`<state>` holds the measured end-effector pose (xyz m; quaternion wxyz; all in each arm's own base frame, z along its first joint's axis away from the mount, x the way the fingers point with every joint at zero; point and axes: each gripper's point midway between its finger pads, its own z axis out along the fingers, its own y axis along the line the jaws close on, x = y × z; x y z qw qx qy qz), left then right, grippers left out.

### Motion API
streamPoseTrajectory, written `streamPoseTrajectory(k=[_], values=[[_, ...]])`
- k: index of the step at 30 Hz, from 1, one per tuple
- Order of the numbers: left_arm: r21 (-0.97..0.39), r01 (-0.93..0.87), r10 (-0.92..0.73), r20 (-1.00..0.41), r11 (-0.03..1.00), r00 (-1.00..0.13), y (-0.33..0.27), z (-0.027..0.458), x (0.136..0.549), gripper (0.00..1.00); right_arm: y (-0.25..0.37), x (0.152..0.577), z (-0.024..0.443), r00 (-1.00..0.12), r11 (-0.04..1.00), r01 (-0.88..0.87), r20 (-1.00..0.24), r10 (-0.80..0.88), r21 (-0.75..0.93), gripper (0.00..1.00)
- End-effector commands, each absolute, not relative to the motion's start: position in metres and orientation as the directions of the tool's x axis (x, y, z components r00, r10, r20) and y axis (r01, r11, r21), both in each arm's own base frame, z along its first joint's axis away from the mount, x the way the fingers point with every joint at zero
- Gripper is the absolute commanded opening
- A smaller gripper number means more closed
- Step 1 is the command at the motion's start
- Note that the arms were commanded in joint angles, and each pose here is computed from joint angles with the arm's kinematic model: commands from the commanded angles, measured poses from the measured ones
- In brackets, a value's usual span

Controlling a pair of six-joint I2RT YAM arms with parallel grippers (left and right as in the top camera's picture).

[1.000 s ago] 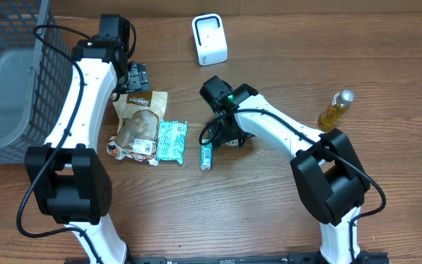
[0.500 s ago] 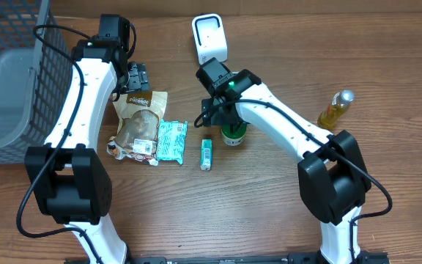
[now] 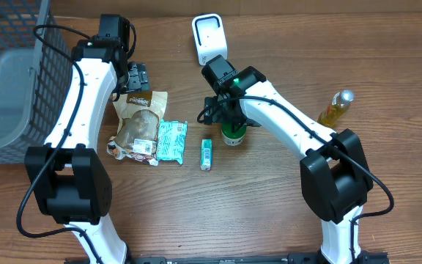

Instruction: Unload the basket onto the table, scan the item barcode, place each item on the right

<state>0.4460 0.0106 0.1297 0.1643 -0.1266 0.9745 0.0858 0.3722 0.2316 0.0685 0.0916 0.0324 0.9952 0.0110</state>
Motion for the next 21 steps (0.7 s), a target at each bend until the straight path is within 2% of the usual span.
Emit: streamPoseTrajectory(k=[1,8,15,21], values=[[0.132,-0.277,-0.215,-0.361,0.952,-0.907,0.011,0.136,0.449,1.0,0.232,0.373,0.079,-0.964,0.983,0.174,-0.193,0.181,0.054,0.99],[0.132,-0.277,-0.215,-0.361,0.952,-0.907,0.011,0.136,0.449,1.0,0.225,0.368,0.075,-0.931,0.946,0.321,-0.171,0.323,0.039,0.97],[0.132,-0.277,-0.215,-0.361,0.952,-0.907,0.011,0.136,0.449,1.0,0.227,0.363,0.074,-0.919,0.93,0.363,-0.144,0.367,0.05,0.96],[0.132,-0.277,-0.215,-0.361,0.952,-0.907,0.011,0.136,0.449,1.0,0.226,0.362,0.074,-0.92,0.931,0.363,-0.142,0.366,0.048,0.83]])
